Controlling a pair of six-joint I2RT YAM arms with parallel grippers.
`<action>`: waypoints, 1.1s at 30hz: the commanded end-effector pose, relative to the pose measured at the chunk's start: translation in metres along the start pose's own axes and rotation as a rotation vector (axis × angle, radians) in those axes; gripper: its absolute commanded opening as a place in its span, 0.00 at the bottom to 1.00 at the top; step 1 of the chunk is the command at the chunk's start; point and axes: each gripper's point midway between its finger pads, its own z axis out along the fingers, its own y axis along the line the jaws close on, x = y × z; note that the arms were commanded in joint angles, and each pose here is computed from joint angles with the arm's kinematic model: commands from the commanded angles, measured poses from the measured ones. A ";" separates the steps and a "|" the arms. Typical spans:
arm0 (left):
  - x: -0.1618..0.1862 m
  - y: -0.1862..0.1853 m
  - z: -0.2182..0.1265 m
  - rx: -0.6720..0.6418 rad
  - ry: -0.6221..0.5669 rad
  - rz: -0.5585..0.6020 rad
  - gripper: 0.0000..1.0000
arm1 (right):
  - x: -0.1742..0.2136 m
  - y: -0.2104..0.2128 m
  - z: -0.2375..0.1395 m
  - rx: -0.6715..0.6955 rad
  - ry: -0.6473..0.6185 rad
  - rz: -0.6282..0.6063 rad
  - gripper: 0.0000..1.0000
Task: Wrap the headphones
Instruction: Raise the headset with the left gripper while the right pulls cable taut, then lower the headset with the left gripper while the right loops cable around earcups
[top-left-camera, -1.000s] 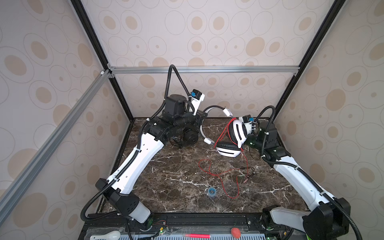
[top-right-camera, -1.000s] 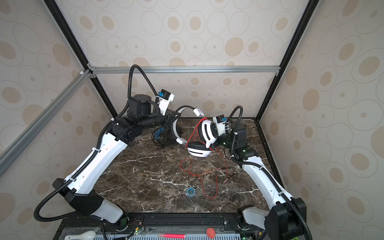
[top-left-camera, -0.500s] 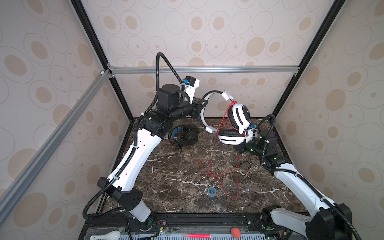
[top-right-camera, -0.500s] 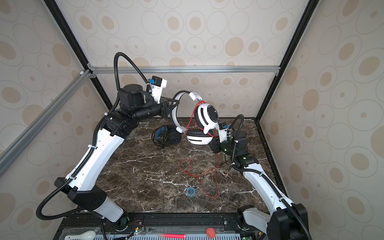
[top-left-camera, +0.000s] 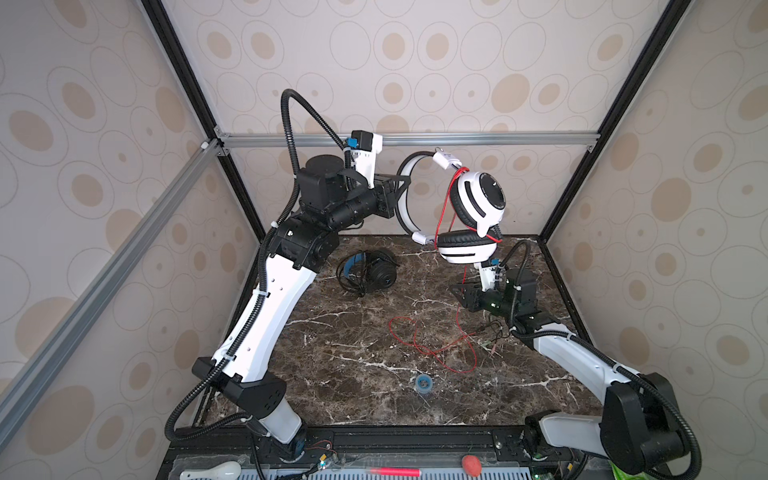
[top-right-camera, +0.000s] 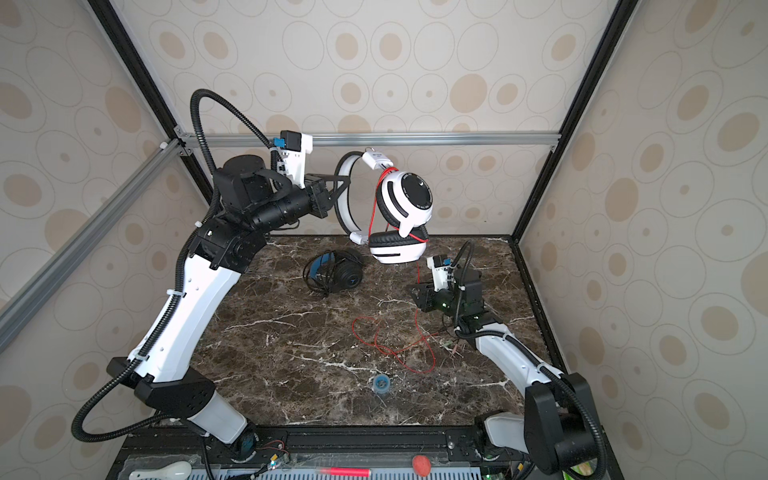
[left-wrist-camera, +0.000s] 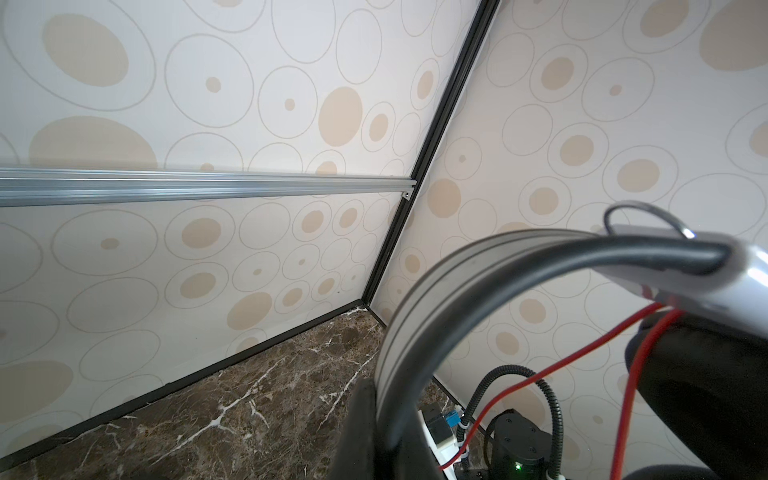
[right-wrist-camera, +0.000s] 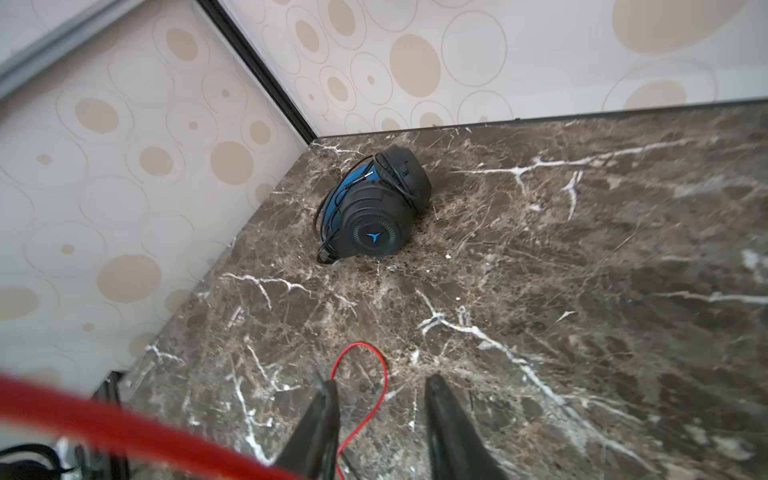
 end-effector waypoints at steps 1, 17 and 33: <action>-0.049 -0.025 -0.024 0.067 -0.148 -0.006 0.00 | -0.011 0.004 0.002 -0.036 -0.049 -0.010 0.45; -0.072 0.015 -0.024 -0.049 -0.311 -0.147 0.00 | 0.025 -0.001 0.019 -0.092 0.048 0.041 0.01; -0.041 0.126 0.030 -0.431 -0.384 -0.180 0.00 | 0.058 0.056 -0.010 -0.047 0.226 -0.230 0.00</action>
